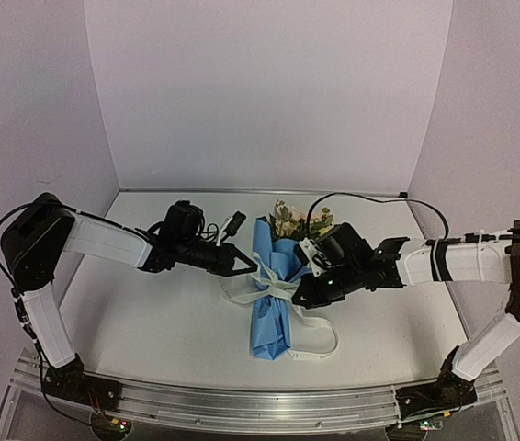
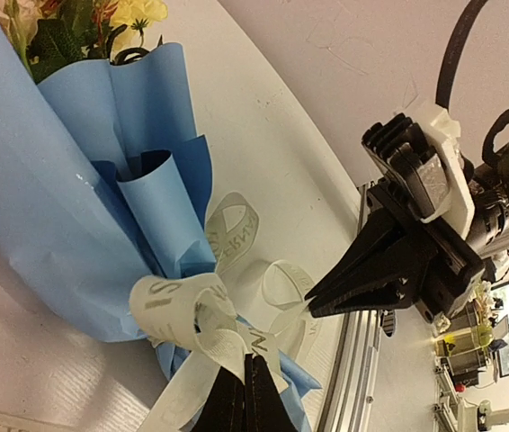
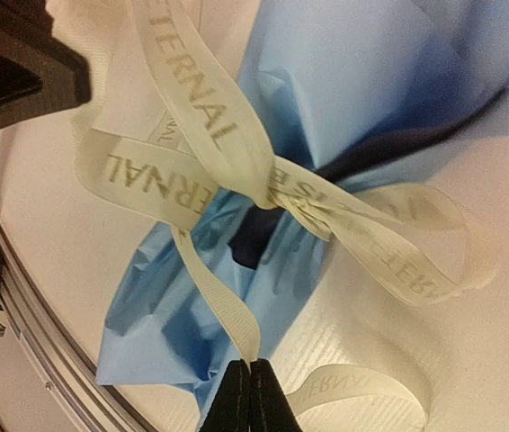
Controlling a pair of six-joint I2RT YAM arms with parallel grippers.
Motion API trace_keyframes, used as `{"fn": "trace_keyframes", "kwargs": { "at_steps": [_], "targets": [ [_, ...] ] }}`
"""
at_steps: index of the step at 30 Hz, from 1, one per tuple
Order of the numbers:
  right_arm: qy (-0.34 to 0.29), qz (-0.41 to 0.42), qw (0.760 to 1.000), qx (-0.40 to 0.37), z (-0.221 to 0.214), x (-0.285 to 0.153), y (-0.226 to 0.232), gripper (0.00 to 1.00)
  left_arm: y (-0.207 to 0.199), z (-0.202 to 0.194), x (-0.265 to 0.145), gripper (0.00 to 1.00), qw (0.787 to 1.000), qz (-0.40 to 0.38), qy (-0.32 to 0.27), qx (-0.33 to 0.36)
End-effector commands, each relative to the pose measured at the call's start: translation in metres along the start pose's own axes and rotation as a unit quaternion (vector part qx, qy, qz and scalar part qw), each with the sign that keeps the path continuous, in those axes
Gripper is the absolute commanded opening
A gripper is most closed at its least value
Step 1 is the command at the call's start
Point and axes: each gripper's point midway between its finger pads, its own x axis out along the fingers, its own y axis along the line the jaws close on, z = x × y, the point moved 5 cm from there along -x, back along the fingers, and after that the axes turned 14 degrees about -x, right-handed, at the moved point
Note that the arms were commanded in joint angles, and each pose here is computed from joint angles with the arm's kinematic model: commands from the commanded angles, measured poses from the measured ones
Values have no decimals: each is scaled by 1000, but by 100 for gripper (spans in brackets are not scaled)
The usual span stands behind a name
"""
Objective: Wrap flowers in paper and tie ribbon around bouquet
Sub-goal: Tie the half-tied ribbon at the center of the board.
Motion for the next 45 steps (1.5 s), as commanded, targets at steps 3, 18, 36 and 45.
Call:
{"fn": "trace_keyframes", "kwargs": {
  "at_steps": [3, 18, 36, 45],
  "targets": [
    [56, -43, 997, 21, -29, -6, -13, 0, -10, 3, -21, 0, 1000, 0, -21, 13],
    [87, -97, 991, 27, -33, -10, -24, 0, 15, -27, -38, 0, 998, 31, -19, -42],
    [58, -103, 992, 33, -17, 4, -11, 0, 31, -51, -49, 22, 992, 59, -60, -96],
    [33, -109, 992, 52, -14, 5, -12, 0, -26, 0, -61, 34, 994, 86, -66, 17]
  ]
}}
